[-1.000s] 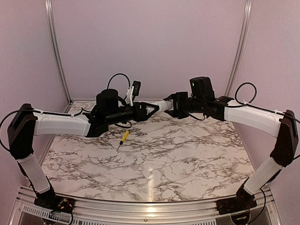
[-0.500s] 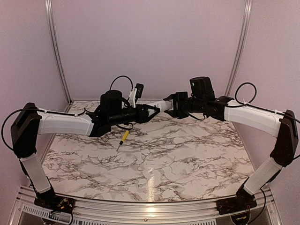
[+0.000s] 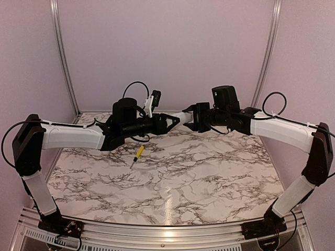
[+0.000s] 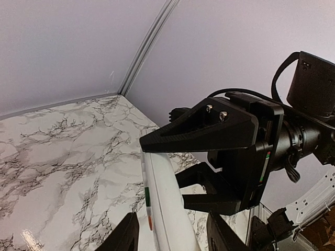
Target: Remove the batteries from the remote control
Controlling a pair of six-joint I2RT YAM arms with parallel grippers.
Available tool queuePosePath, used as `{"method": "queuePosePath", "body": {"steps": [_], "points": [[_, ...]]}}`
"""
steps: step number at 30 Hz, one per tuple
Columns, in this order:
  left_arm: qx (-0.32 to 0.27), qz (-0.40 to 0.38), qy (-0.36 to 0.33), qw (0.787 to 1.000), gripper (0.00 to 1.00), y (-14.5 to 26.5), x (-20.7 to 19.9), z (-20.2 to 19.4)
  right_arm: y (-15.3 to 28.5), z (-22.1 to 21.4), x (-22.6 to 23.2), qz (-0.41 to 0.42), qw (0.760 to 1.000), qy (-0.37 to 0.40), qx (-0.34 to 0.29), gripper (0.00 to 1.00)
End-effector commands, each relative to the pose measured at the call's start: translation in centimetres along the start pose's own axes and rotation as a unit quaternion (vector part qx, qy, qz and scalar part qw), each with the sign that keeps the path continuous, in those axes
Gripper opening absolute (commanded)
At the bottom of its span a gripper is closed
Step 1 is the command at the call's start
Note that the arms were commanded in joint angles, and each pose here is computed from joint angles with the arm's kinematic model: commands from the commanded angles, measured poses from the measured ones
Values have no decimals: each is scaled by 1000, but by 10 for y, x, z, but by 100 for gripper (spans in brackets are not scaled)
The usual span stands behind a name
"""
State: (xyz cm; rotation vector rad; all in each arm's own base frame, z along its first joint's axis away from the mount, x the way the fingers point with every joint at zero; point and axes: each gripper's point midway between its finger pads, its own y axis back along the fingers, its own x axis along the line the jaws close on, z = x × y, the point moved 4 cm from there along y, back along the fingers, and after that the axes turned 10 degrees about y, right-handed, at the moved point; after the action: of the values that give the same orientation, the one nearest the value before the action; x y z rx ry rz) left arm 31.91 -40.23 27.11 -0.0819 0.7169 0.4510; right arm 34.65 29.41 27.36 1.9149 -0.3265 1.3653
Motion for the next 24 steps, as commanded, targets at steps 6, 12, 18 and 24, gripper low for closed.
{"method": "queuePosePath", "body": {"steps": [6, 12, 18, 24], "points": [[9, 11, -4, 1000, 35, -5, 3, -3, -1, -4, 13, 12, 1000, 3, 1, 14], [10, 16, -13, 1000, 15, -6, 4, -2, -2, -5, 13, 12, 1000, 4, 3, 14], [14, 26, -17, 999, 0, -6, 3, 1, -3, -6, 14, 20, 1000, 7, 8, 27], [16, 24, -16, 999, 0, 3, -5, 6, -1, -6, 12, 20, 999, 24, 9, 70]]}}
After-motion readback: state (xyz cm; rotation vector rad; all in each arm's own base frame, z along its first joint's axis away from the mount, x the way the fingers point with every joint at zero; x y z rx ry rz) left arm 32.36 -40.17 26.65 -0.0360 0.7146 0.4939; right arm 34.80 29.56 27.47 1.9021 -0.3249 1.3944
